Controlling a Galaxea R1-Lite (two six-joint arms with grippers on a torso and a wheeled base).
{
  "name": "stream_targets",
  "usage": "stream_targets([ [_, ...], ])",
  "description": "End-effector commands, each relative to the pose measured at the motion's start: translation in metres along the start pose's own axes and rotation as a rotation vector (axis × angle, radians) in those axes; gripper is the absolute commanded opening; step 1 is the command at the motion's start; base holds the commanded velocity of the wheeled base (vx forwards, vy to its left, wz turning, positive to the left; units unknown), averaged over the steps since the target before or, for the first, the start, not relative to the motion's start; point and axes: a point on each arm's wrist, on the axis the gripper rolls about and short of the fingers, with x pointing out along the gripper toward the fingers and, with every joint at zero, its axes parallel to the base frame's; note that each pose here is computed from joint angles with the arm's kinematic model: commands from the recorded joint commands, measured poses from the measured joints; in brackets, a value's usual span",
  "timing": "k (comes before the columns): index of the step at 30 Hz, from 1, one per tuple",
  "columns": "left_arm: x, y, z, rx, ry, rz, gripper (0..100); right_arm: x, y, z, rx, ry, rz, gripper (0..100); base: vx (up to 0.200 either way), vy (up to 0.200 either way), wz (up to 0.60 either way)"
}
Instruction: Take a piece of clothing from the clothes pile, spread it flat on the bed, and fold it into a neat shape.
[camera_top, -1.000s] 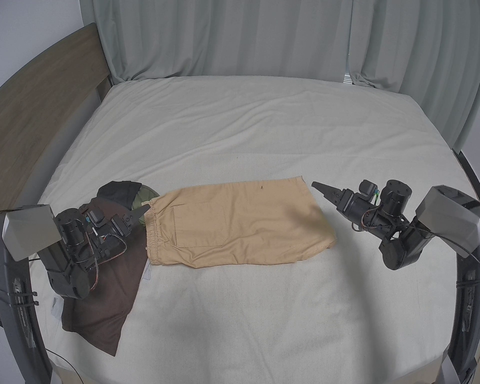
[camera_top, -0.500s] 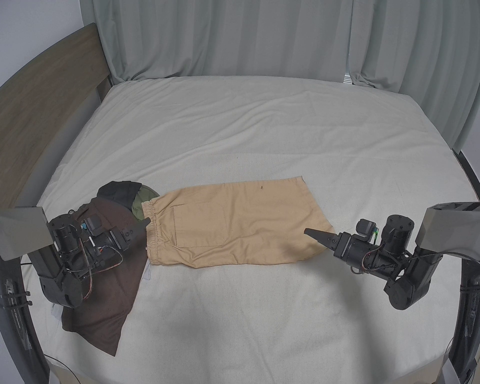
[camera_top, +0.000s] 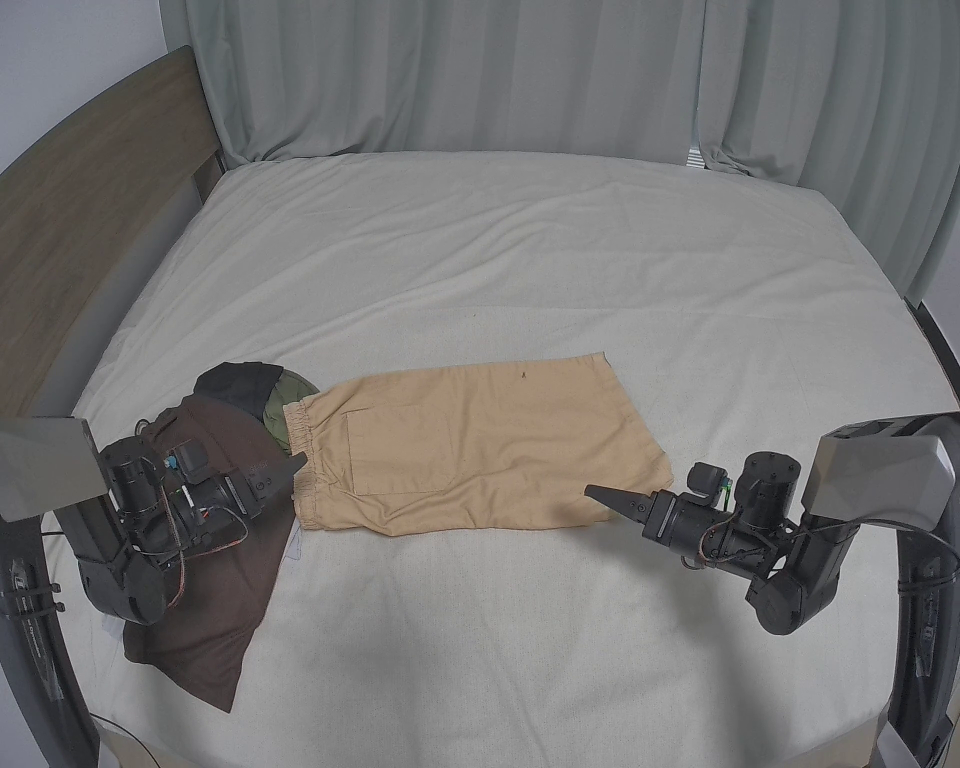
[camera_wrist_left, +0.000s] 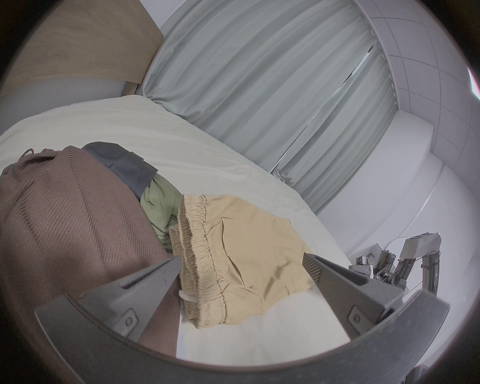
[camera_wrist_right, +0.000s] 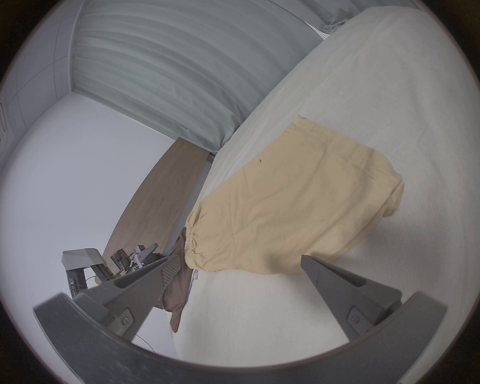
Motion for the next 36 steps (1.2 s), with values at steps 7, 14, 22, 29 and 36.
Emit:
stream_targets([
  [7,0.0,0.003,-0.001,-0.001,0.0,0.007,100,0.015,-0.022,-0.027,0.038,0.054,-0.052,100,0.0,0.0,0.0],
  [14,0.0,0.003,0.0,0.001,-0.003,0.006,100,0.033,-0.036,-0.037,0.032,0.006,-0.106,100,0.0,0.0,0.0],
  [22,0.0,0.003,0.0,0.002,-0.004,0.006,100,0.049,-0.043,-0.038,0.024,-0.041,-0.113,100,0.0,0.0,0.0],
  [29,0.0,0.004,0.0,0.0,-0.001,0.005,100,0.072,-0.034,-0.021,0.085,-0.177,-0.093,100,0.0,0.0,0.0],
  [36,0.001,0.004,-0.001,-0.002,0.0,0.006,100,0.078,-0.036,-0.025,0.108,-0.181,-0.086,100,0.0,0.0,0.0],
])
